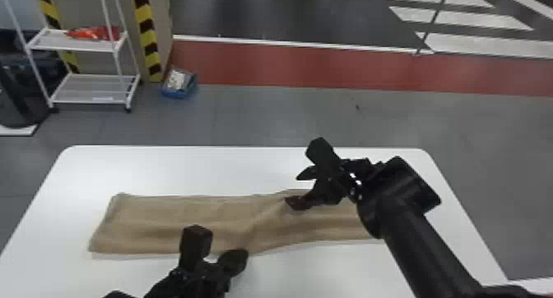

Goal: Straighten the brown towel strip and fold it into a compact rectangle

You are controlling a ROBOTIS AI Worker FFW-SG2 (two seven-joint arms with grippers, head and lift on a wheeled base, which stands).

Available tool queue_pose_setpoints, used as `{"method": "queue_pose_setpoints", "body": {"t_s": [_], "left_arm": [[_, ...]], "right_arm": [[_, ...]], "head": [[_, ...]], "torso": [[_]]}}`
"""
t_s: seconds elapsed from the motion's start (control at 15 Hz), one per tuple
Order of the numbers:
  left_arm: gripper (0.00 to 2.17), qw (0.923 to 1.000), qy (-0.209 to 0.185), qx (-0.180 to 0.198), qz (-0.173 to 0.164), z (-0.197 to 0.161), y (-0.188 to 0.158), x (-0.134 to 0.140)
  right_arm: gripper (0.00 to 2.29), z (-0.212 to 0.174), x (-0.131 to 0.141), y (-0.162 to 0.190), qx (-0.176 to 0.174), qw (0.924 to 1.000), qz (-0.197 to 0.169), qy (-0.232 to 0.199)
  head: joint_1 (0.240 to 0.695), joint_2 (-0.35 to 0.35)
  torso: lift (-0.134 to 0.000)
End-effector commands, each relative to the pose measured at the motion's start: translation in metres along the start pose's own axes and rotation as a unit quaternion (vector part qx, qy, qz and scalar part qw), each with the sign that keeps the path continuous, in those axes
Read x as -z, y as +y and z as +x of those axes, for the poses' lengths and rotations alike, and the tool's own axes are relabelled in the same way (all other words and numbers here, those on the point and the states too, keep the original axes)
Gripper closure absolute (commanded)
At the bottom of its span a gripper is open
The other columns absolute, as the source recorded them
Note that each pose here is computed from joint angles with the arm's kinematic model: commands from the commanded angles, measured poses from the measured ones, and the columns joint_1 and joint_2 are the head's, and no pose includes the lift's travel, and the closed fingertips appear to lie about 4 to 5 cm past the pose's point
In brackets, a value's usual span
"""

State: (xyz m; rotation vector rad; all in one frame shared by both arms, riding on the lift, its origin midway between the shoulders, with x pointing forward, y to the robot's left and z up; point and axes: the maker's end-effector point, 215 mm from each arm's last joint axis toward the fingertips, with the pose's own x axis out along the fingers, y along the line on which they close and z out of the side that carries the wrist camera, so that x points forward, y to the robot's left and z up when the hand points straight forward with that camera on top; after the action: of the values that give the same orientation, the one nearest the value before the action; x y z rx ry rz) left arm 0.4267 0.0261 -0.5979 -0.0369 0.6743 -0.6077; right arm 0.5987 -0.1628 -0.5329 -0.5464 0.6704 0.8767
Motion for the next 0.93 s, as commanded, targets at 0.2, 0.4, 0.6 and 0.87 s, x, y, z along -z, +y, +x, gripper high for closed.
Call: {"method": "queue_pose_setpoints", "body": {"t_s": [0.2, 0.4, 0.6, 0.87], "left_arm": [[1.7, 0.9989, -0.045, -0.007, -0.009, -0.024, 0.014, -0.032], [1.44, 0.9967, -0.076, -0.014, -0.025, -0.042, 0.036, -0.051], [1.21, 0.9937, -0.1, -0.037, -0.033, -0.055, 0.068, -0.064], [1.16, 0.9829, -0.147, -0.105, -0.036, -0.069, 0.149, -0.091]], "right_arm": [[0.06, -0.058, 0.024, -0.065, 0.079, 0.9879, 0.096, -0.093], [0.09, -0.092, 0.063, -0.077, 0.113, 0.9749, 0.134, -0.138], [0.1, -0.11, 0.108, -0.067, 0.117, 0.9708, 0.158, -0.138], [0.15, -0.131, 0.151, -0.051, 0.128, 0.9709, 0.153, -0.133]], "head": [[0.695, -0.166], [0.695, -0.208], [0.695, -0.231], [0.695, -0.228]], "torso": [[0.0], [0.0], [0.0], [0.0]]}}
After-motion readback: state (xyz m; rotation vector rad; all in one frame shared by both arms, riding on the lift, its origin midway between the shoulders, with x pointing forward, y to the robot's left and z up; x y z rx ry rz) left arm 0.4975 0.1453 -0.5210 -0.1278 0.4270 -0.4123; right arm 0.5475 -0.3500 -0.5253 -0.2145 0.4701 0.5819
